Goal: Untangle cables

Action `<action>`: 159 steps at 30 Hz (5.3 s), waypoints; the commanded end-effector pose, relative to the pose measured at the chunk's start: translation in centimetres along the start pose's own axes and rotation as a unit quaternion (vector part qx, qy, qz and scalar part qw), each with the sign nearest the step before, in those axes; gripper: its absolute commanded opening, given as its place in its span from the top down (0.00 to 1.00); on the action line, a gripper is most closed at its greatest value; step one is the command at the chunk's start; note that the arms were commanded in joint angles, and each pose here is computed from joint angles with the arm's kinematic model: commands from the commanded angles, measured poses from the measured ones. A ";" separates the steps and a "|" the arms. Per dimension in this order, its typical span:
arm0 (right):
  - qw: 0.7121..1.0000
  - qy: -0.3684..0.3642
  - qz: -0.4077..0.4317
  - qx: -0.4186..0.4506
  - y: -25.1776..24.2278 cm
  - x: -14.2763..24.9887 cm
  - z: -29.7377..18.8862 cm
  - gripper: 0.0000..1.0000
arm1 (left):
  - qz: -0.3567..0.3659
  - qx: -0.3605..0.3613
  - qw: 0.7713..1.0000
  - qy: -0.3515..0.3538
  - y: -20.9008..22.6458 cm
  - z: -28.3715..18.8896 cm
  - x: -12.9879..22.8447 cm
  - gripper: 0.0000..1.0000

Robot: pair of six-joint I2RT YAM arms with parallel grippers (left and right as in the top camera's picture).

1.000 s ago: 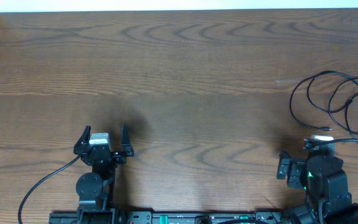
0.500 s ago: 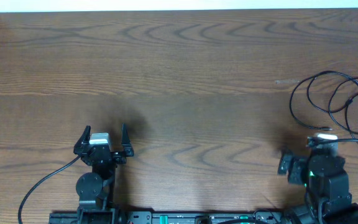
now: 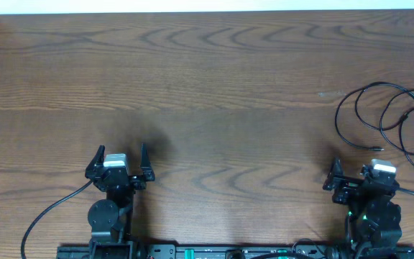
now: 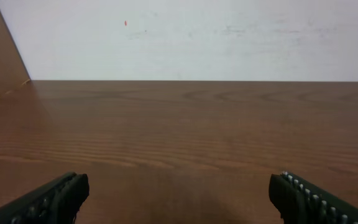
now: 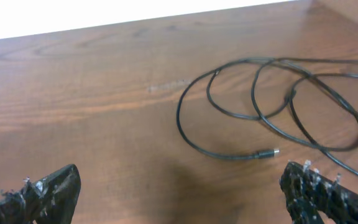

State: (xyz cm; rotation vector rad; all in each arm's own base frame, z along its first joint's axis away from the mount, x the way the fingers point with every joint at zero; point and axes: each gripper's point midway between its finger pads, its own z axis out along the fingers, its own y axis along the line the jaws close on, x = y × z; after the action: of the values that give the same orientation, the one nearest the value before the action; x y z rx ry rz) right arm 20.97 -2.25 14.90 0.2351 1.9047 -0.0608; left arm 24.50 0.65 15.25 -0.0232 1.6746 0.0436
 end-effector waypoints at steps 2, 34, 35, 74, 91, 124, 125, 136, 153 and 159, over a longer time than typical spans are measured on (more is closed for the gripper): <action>1.000 -0.023 -0.006 -0.018 0.5 0.0 0.9 0.01 | 0.004 -0.009 1.000 0.027 0.3 0.0 1.7 0.02; 0.987 -0.136 -0.041 -0.070 2.7 -1.8 2.7 0.01 | 0.004 -0.009 1.000 0.027 0.3 0.0 1.7 0.02; 0.987 -0.137 -0.050 -0.068 2.7 -1.8 2.7 0.01 | 0.004 -0.009 1.000 0.027 0.3 0.0 1.7 0.02; 0.985 -0.139 -0.078 -0.068 2.8 -1.8 2.7 0.01 | 0.004 -0.009 1.000 0.028 0.3 0.0 1.7 0.02; 0.985 -0.139 -0.078 -0.068 2.8 -1.8 2.7 0.01 | 0.004 -0.009 1.000 0.027 0.3 0.0 1.7 0.02; 0.985 -0.139 -0.078 -0.068 2.8 -1.8 2.7 0.01 | 0.004 -0.009 1.000 0.028 0.3 0.0 1.7 0.02; 0.985 -0.139 -0.078 -0.068 2.8 -1.8 2.7 0.01 | 0.004 -0.009 1.000 0.027 0.3 0.0 1.7 0.02; 0.985 -0.139 -0.078 -0.068 2.8 -1.8 2.7 0.01 | 0.004 -0.009 1.000 0.027 0.3 0.0 1.7 0.02; 0.985 -0.139 -0.078 -0.068 2.8 -1.8 2.7 0.01 | 0.004 -0.009 1.000 0.028 0.3 0.0 1.7 0.02; 0.985 -0.139 -0.078 -0.068 2.8 -1.8 2.7 0.01 | 0.004 -0.009 1.000 0.028 0.3 0.0 1.7 0.02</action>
State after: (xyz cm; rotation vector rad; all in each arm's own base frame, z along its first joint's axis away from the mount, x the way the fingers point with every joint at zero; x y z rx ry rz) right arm 24.62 -0.18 15.98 -0.0027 1.6377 -0.0607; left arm 24.50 0.65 15.27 -0.0229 1.6742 0.0438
